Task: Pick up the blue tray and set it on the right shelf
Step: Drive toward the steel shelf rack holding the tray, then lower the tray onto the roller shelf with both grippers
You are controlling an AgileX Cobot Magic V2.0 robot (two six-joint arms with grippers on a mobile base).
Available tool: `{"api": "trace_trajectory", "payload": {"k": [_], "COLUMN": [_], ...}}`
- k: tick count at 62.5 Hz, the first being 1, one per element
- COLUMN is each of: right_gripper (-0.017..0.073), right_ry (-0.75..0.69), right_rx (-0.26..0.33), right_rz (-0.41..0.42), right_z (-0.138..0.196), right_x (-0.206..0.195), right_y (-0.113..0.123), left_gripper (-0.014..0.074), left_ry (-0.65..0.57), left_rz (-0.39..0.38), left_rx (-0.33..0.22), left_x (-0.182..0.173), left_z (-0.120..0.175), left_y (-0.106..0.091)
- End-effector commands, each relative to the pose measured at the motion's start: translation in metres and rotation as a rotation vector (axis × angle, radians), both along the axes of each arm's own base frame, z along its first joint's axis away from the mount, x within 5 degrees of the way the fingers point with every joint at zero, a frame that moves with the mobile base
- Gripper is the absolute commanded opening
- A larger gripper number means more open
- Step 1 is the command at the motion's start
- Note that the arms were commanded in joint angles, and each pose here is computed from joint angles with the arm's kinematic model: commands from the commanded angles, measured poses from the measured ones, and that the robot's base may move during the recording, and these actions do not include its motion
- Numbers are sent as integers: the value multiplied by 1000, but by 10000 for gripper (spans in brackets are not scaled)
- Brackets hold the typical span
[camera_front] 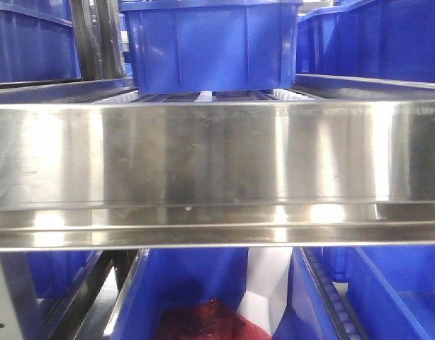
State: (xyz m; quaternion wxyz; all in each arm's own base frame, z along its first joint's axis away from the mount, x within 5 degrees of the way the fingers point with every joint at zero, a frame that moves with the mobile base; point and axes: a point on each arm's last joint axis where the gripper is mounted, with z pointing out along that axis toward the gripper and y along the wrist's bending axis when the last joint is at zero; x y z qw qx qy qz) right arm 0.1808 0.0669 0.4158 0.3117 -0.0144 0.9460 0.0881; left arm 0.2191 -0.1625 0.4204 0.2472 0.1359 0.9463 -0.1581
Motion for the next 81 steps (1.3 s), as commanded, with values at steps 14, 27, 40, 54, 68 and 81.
{"api": "trace_trajectory", "payload": {"k": [14, 27, 40, 54, 68, 81], "right_gripper": [55, 55, 55, 55, 55, 55], "right_ry": [-115, -115, -115, -115, -117, -160], "right_rx": [7, 7, 7, 7, 8, 24], "right_rz": [21, 21, 21, 21, 21, 23], "right_z": [16, 16, 16, 16, 16, 19], "right_x": [-1, -1, -1, -1, -1, 1], "right_y": [-2, -2, -2, -2, -2, 0], "left_gripper": [-48, -48, -48, -48, -48, -48], "left_ry": [13, 13, 13, 13, 12, 17], "left_rz": [-34, -34, -34, -34, -34, -35], "left_rx": [35, 35, 35, 35, 35, 36], "left_x": [-15, -15, -15, -15, -14, -13], "left_z": [11, 11, 11, 11, 11, 10], "left_y": [9, 9, 9, 9, 8, 7]}}
